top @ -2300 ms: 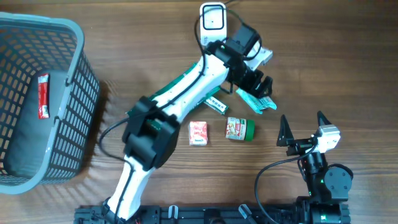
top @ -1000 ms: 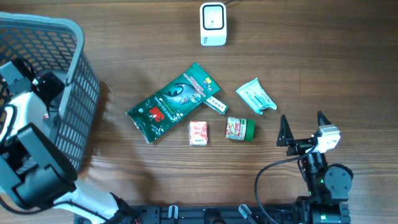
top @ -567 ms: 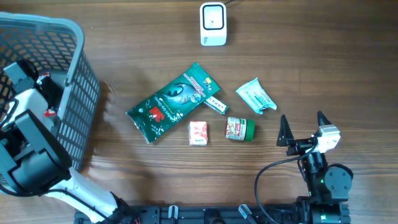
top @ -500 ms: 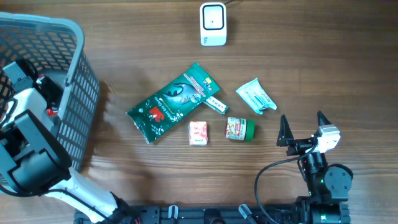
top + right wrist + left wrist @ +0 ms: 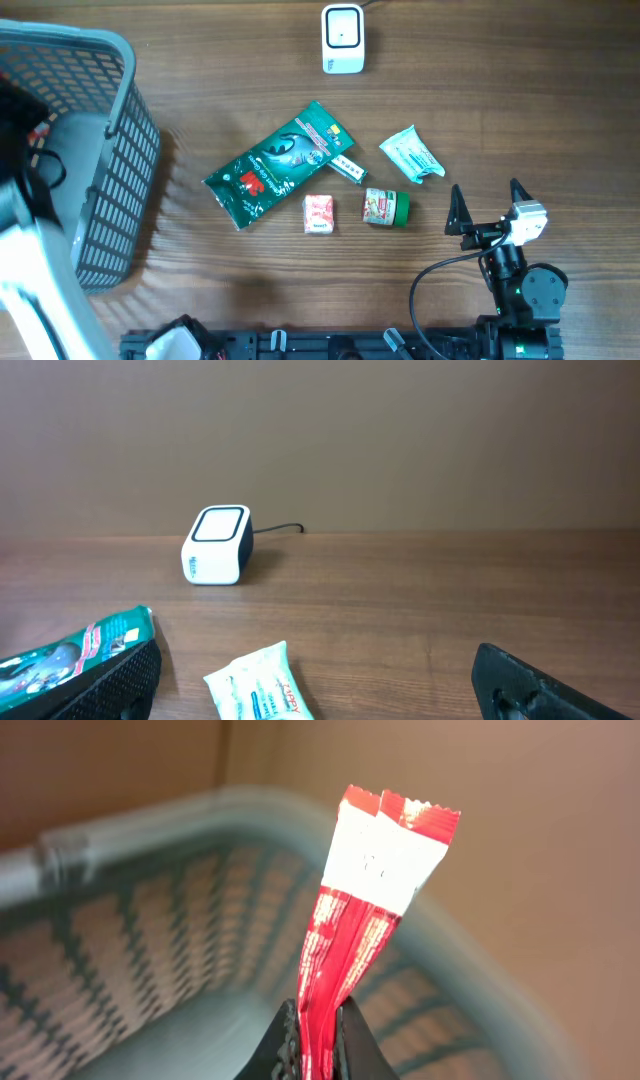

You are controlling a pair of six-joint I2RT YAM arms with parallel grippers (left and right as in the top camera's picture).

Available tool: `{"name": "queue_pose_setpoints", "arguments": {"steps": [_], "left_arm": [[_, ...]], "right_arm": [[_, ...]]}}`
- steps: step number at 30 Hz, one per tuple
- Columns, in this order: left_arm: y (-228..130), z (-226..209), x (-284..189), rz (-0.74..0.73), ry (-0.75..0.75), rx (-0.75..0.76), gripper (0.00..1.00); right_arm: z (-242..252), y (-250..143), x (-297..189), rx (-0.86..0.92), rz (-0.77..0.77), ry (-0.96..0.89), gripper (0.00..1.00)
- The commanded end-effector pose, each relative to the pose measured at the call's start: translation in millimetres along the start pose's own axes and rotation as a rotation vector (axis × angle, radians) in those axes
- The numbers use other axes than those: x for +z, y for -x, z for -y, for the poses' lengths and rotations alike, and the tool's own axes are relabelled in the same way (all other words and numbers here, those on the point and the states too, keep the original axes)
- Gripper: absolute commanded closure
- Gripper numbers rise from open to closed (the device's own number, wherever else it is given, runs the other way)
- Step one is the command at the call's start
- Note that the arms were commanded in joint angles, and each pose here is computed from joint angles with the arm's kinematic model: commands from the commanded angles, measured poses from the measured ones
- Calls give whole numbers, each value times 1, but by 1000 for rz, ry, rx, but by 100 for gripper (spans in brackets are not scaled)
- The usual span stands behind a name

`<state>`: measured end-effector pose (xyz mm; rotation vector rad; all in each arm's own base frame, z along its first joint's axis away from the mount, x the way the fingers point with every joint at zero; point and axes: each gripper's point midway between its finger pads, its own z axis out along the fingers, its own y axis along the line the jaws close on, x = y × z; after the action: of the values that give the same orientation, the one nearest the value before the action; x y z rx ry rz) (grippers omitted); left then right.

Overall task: Scan the item barcode
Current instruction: 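Reach into the basket and grasp the red sachets, then drop the red sachets on the table and retract the left arm to rest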

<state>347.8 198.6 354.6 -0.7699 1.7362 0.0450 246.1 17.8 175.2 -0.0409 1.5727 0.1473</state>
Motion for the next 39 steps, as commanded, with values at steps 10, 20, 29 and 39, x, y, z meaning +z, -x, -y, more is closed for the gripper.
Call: {"name": "queue_pose_setpoints", "arguments": {"steps": [10,20,29,39], "left_arm": [[-293,224,-109,-795,-537,353,96],[-432,178,-76,-1029,72,149,96],[-126,280,-70,-198,-220,84,0],[126,212,-198,461,-39,230,0]], "right_arm": [[1,1,0,10,6,-3,0],[1,1,0,11,6,-3,0],[1,1,0,10,6,-3,0],[1,1,0,10,6,-3,0]]}}
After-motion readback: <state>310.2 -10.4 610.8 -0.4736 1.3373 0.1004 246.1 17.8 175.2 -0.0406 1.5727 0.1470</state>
